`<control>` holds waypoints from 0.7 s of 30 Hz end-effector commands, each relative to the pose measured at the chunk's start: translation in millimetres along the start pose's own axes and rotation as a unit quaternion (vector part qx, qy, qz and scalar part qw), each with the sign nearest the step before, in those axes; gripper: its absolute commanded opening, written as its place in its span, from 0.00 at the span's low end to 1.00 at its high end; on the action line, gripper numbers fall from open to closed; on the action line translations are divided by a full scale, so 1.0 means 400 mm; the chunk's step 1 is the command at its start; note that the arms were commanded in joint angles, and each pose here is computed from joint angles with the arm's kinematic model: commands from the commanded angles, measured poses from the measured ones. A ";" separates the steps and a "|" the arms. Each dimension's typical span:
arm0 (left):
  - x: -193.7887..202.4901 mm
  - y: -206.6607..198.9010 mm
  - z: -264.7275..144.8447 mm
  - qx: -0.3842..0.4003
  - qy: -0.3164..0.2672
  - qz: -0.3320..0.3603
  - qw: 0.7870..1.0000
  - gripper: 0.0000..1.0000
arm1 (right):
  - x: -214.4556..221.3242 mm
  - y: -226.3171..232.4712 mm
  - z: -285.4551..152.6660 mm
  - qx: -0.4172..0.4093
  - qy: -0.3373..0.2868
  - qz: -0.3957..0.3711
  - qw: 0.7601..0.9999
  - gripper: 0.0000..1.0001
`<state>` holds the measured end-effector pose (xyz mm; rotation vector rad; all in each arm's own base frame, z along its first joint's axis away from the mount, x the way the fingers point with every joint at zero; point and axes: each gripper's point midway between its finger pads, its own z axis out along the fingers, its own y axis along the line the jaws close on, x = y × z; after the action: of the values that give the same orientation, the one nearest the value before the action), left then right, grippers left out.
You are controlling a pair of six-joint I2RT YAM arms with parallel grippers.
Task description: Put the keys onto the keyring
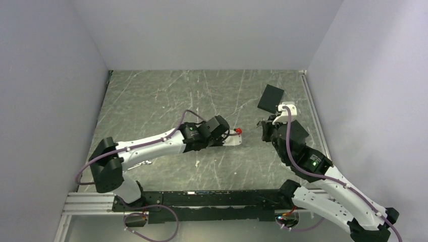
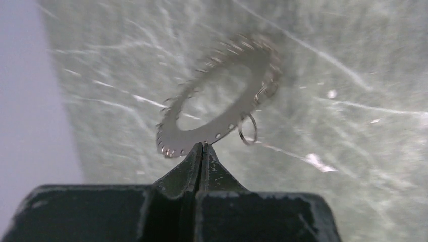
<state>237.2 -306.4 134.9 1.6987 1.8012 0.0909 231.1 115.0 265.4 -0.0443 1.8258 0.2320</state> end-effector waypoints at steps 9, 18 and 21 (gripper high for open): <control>-0.122 0.286 -0.221 -0.149 -0.082 0.223 0.960 0.00 | -0.090 0.044 0.007 -0.024 -0.032 0.012 0.999 0.00; -0.115 0.042 -0.046 -0.025 -0.108 0.227 0.968 0.00 | -0.055 0.016 0.001 -0.004 -0.019 0.009 1.000 0.00; -0.129 -0.067 0.019 0.014 -0.117 0.246 0.962 0.00 | -0.048 0.003 -0.004 0.004 -0.016 0.004 1.000 0.00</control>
<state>247.1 -323.8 172.1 1.9954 1.2472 0.2130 235.8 123.1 273.0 -0.0702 1.8243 0.2383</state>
